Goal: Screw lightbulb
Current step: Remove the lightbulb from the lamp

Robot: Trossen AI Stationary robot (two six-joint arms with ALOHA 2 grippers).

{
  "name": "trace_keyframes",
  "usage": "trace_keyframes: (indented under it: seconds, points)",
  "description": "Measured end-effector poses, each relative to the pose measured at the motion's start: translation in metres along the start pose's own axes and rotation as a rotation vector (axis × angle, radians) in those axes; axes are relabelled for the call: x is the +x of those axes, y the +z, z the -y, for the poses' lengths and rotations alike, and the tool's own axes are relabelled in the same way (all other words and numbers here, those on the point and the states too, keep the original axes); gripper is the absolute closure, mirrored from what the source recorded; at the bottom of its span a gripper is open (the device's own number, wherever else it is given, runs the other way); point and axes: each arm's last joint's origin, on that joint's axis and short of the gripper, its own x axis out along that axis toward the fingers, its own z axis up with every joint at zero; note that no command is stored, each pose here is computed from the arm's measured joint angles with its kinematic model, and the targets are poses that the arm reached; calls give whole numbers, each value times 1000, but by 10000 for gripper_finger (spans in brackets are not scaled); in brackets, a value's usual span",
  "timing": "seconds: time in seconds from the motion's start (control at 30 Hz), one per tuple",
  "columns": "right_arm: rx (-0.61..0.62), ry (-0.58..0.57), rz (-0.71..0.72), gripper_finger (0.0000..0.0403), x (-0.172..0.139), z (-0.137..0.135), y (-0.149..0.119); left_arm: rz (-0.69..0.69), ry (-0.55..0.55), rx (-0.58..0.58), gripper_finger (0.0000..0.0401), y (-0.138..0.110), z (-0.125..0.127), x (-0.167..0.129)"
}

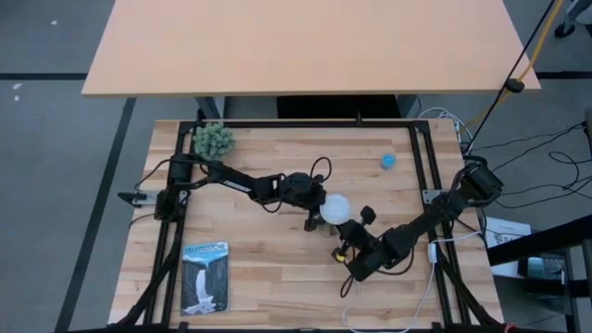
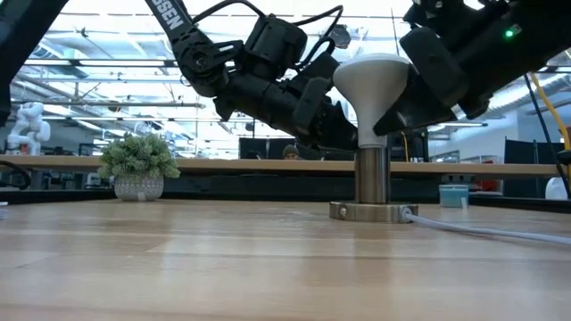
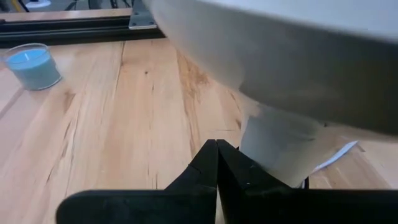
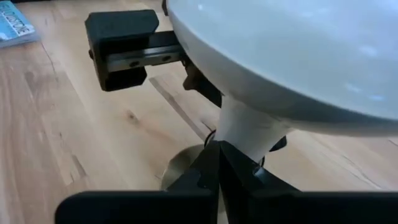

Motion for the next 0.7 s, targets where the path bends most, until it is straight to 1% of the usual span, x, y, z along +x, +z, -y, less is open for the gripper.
trace_keyframes:
  seconds: [0.07,0.17,0.23,0.3,0.4,0.5,0.7]
  points:
    - [-4,-13,-6,403,3,2,1,-1,-2,1,401,0,0,0]
    - [25,-44,-26,403,5,7,-1,-2,1,0,401,-1,0,0]
    - [41,-77,-45,403,4,12,-4,-2,0,0,401,-1,0,0]
    - [57,-129,-53,403,4,19,-8,-2,-24,2,401,-1,1,0]
    - [124,-170,-43,403,3,25,-10,-2,-38,3,401,-1,2,0]
    - [136,-149,-39,403,1,22,-10,-1,-42,7,401,-1,2,0]
    - [107,-25,-56,403,-7,6,-11,-2,-34,6,401,-2,-1,0]
